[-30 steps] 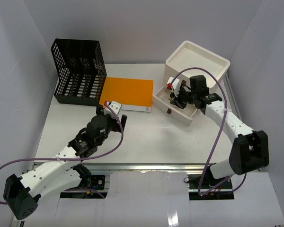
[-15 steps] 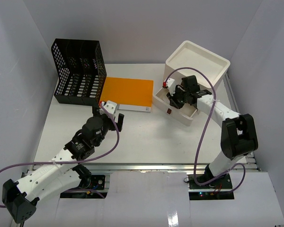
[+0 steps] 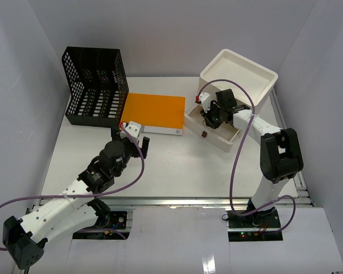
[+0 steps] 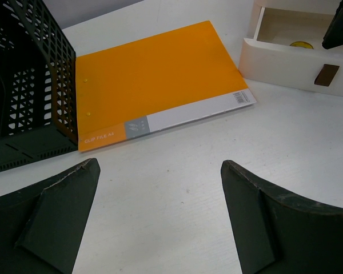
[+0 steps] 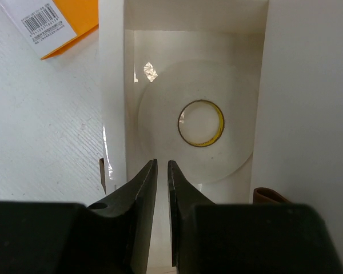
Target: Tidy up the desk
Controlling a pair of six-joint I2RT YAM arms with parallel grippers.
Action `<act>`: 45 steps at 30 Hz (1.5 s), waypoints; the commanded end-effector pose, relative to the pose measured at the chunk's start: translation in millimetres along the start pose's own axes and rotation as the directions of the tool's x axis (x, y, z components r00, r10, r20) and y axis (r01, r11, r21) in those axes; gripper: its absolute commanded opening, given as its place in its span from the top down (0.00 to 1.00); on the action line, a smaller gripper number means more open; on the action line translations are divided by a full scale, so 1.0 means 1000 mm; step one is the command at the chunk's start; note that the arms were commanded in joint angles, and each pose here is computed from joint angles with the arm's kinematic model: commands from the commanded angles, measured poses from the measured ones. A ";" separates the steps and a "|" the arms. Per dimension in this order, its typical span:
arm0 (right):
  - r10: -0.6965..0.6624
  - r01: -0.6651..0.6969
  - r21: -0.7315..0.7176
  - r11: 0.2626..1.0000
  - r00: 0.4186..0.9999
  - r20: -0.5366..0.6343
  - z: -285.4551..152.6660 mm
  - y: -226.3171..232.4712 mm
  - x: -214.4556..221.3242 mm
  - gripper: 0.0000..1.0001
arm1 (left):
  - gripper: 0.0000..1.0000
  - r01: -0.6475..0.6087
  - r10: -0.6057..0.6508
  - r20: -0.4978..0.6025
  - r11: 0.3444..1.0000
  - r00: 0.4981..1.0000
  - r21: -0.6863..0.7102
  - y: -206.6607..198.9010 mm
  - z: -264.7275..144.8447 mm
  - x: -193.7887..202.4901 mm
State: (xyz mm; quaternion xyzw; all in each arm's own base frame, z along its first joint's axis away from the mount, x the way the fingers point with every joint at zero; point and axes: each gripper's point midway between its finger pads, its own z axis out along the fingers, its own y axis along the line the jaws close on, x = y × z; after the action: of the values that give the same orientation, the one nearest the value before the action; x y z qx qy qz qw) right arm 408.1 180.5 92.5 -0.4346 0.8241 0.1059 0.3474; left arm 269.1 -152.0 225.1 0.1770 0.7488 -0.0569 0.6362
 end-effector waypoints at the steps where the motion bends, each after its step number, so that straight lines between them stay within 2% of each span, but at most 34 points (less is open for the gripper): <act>1: -0.019 0.018 0.020 1.000 0.997 0.080 -0.014 -0.006 -0.032 0.81 | 0.02 0.001 -0.001 0.018 1.000 1.000 -0.019 0.004 -0.001 -0.010; 5: -0.073 0.076 -0.008 0.997 0.979 0.188 -0.047 0.007 -0.061 0.80 | 0.02 0.000 0.000 0.017 1.000 1.000 -0.017 0.004 -0.001 -0.010; 8: -0.131 0.169 -0.138 0.976 0.959 0.250 -0.065 0.039 -0.069 0.79 | 0.02 -0.002 0.002 0.016 1.000 1.000 -0.012 0.003 -0.001 -0.009; 12: -0.159 0.218 -0.344 0.913 0.968 0.192 -0.061 0.095 -0.042 0.79 | 0.02 -0.003 0.003 0.013 1.000 1.000 -0.013 0.003 -0.001 -0.008; 16: -0.250 0.275 -0.357 0.893 0.961 0.115 -0.043 0.120 -0.012 0.79 | 0.02 -0.010 0.010 0.006 1.000 1.000 -0.015 0.003 0.000 -0.006; 19: -0.297 0.292 -0.303 0.907 0.954 0.030 -0.027 0.118 0.005 0.78 | 0.02 -0.016 0.016 0.000 1.000 1.000 -0.016 0.003 0.001 -0.004; 25: -0.298 0.296 -0.036 0.955 0.945 -0.134 0.003 0.065 0.015 0.78 | 0.02 -0.022 0.022 -0.003 0.999 1.000 -0.028 0.006 0.001 -0.003; 30: -0.265 0.306 0.164 0.938 0.936 -0.233 0.012 0.018 0.020 0.76 | 0.02 -0.027 0.027 -0.009 0.999 1.000 -0.027 0.005 0.002 -0.001; 33: -0.241 0.301 0.215 0.929 0.934 -0.265 0.014 0.000 0.024 0.73 | 0.02 -0.028 0.028 -0.011 0.999 1.000 -0.029 0.006 0.002 -0.001; 38: -0.225 0.305 0.278 0.911 0.932 -0.284 0.011 -0.022 0.025 0.62 | 0.02 -0.028 0.027 -0.009 0.999 1.000 -0.028 0.005 0.002 -0.001; 45: -0.230 0.330 0.332 0.884 0.924 -0.305 0.006 -0.043 0.024 0.52 | 0.02 -0.027 0.027 -0.010 0.999 1.000 -0.029 0.006 0.002 -0.001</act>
State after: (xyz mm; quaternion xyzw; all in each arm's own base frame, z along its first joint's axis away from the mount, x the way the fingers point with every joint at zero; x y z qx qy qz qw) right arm 404.4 147.0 49.9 -0.5033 0.8073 -0.1207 0.2834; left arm 271.5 -150.3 219.1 0.1842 0.7534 -0.0413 0.6298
